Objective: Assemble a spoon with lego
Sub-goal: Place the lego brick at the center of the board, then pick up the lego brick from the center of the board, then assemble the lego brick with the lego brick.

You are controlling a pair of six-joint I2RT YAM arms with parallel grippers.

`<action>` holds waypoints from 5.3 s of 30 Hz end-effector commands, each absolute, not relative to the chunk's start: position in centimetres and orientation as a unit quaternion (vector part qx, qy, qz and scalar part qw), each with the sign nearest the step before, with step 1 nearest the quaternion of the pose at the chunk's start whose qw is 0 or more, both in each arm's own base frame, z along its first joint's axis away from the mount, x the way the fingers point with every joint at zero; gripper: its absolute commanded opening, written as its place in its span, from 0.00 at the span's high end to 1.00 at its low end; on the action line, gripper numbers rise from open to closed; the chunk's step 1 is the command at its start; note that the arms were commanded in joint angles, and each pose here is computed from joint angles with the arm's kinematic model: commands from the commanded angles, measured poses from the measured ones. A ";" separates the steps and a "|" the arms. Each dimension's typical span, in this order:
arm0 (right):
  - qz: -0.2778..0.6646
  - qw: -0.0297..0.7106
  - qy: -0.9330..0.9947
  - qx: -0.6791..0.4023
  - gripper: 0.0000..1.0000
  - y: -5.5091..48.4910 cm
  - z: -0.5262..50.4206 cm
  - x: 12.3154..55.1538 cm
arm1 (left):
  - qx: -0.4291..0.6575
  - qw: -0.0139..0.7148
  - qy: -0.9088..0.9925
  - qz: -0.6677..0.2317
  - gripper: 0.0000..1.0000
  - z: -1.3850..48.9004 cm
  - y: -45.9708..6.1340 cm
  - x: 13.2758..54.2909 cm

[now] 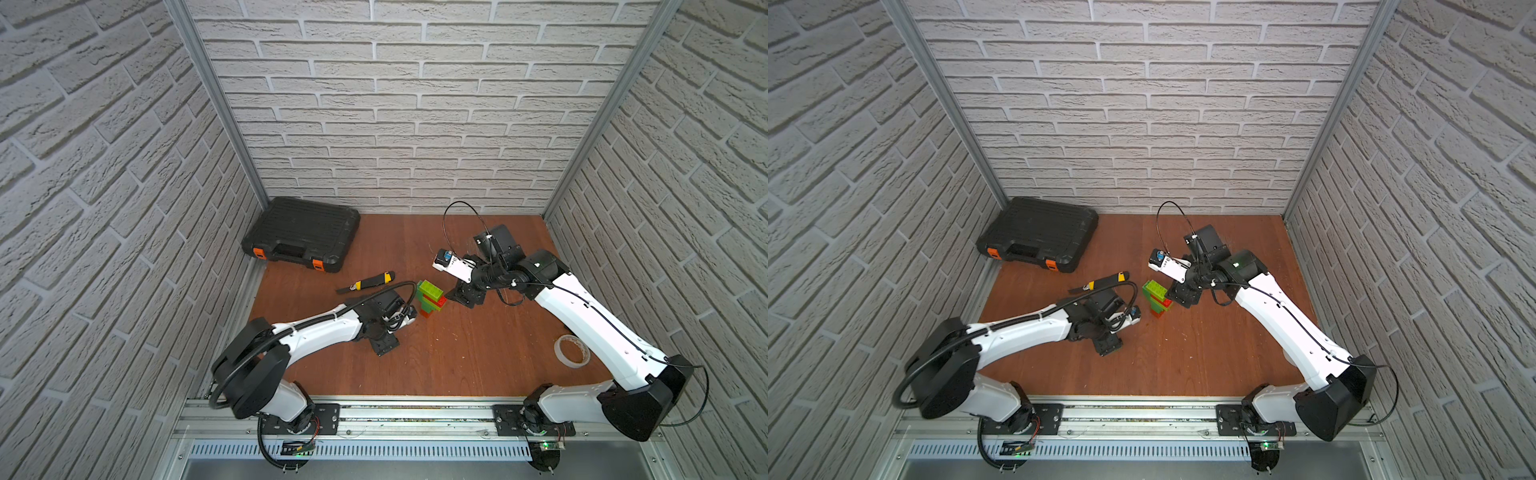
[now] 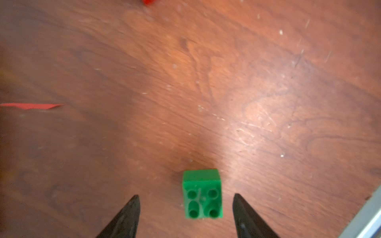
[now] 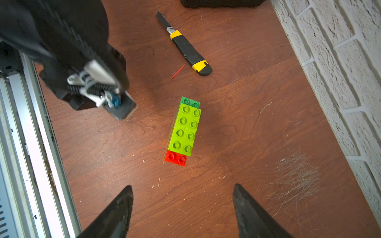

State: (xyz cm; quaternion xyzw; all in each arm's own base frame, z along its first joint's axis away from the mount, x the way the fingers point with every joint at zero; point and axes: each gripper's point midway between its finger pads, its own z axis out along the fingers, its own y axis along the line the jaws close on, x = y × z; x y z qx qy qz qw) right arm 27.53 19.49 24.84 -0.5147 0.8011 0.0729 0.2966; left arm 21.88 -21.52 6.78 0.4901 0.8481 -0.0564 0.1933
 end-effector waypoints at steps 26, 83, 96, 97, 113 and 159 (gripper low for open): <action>0.025 0.106 0.938 -0.328 0.33 37.5 4.7 21.4 | 0.154 0.378 0.909 -0.079 0.18 14.6 -5.6 28.8; 0.018 0.149 0.884 -0.444 0.86 23.2 22.9 30.1 | 0.366 0.502 0.744 -0.245 0.20 14.8 -28.8 28.6; 0.010 0.117 0.896 -0.428 0.86 22.3 20.0 31.5 | 0.360 0.490 0.754 -0.250 0.20 13.8 -28.8 28.5; 0.009 0.116 0.897 -0.427 0.86 22.3 19.9 31.5 | 0.360 0.489 0.754 -0.249 0.20 13.7 -28.8 28.5; 0.012 0.096 0.901 -0.424 0.86 22.3 18.2 32.0 | 0.355 0.486 0.760 -0.245 0.20 13.2 -28.5 28.4; 0.019 0.074 0.904 -0.421 0.86 21.8 17.5 31.3 | 0.348 0.475 0.772 -0.241 0.20 12.5 -28.0 28.2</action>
